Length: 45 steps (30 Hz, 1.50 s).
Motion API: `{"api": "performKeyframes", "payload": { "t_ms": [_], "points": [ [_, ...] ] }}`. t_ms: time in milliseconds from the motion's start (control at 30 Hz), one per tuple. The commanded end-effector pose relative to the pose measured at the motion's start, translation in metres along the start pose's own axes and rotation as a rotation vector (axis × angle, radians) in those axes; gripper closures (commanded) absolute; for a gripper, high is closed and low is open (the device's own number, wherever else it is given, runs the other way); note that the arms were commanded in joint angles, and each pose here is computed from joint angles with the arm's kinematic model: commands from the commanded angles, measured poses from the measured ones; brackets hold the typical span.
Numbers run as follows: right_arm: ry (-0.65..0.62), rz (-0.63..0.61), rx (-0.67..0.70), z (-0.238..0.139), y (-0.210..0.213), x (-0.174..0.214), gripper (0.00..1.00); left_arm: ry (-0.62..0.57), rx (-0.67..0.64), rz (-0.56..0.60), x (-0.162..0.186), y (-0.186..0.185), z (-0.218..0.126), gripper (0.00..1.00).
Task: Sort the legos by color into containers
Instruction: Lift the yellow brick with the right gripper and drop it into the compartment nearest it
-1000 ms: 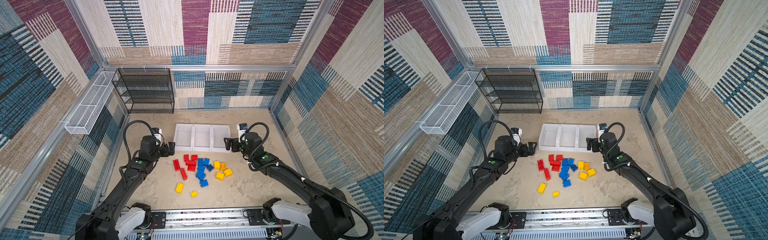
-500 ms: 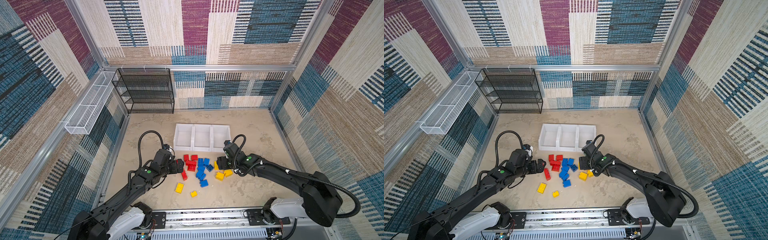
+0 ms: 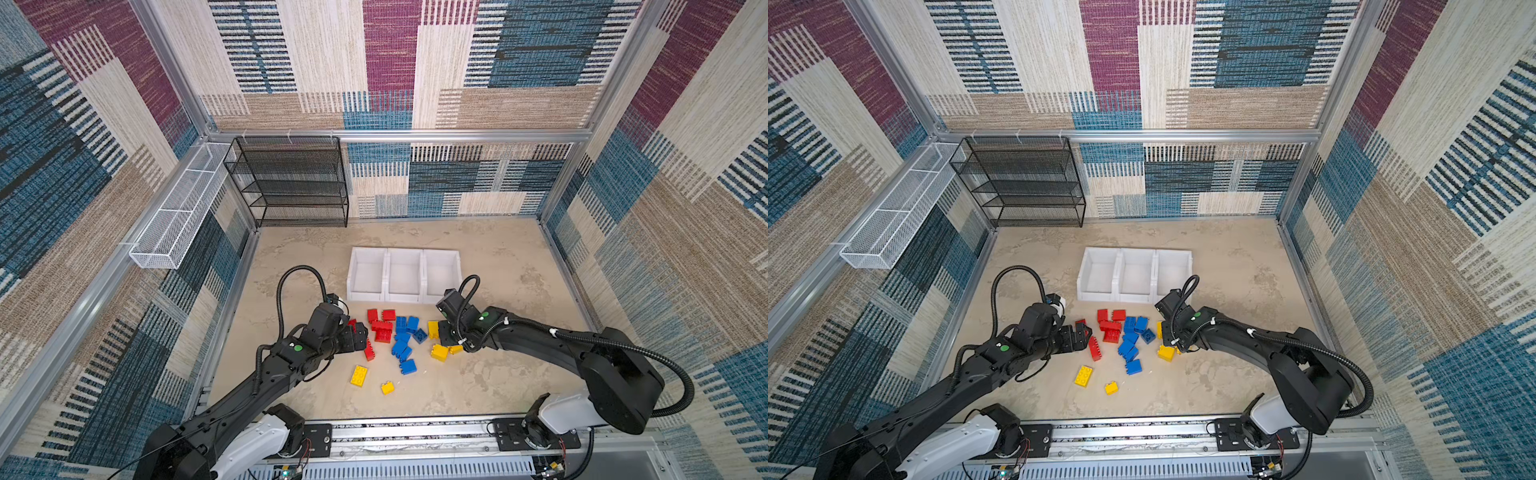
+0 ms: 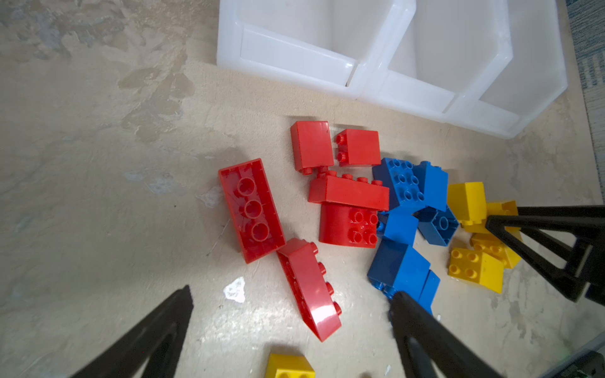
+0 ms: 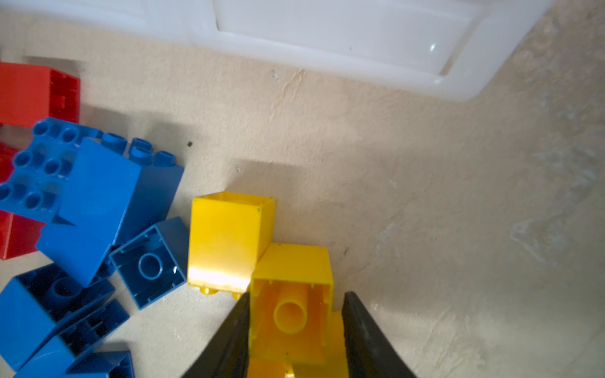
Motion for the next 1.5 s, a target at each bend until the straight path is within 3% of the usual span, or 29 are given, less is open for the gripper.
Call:
{"api": "performKeyframes", "payload": {
  "t_ms": [0,367,633,867,1133,1300,1467],
  "points": [
    [-0.023,0.012,0.007,-0.003,0.002,-0.006,0.6,-0.013,-0.024,-0.021,0.0,0.004,-0.001,0.03],
    [-0.073,0.008,-0.007,-0.02,0.006,-0.019,0.72,-0.021,-0.022,-0.024,0.0,0.004,-0.005,0.03],
    [-0.218,-0.059,-0.041,-0.053,0.039,-0.088,0.72,-0.035,-0.02,-0.019,0.0,0.005,-0.008,0.03],
    [-0.257,0.001,-0.059,-0.024,0.042,-0.151,0.72,-0.014,0.013,-0.009,0.005,0.001,-0.008,0.03],
    [-0.199,0.0,-0.033,0.012,0.043,-0.157,0.73,-0.047,-0.003,-0.024,0.01,0.007,-0.017,0.04],
    [-0.186,0.007,-0.037,0.015,0.043,-0.154,0.69,-0.051,-0.004,-0.026,0.013,0.008,-0.018,0.04],
    [-0.19,0.015,-0.033,0.012,0.042,-0.155,0.55,-0.041,0.002,-0.03,0.014,0.007,-0.016,0.04]
  ]
}}
Point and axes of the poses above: each gripper's point midway between its finger pads, its own z axis out along the fingers, its own y axis along the line the jaws close on, x = y × z, the point moved 3 cm from there along -z, back along the fingers, and after that the axes turned 15 degrees about z, right-handed, at the moved point
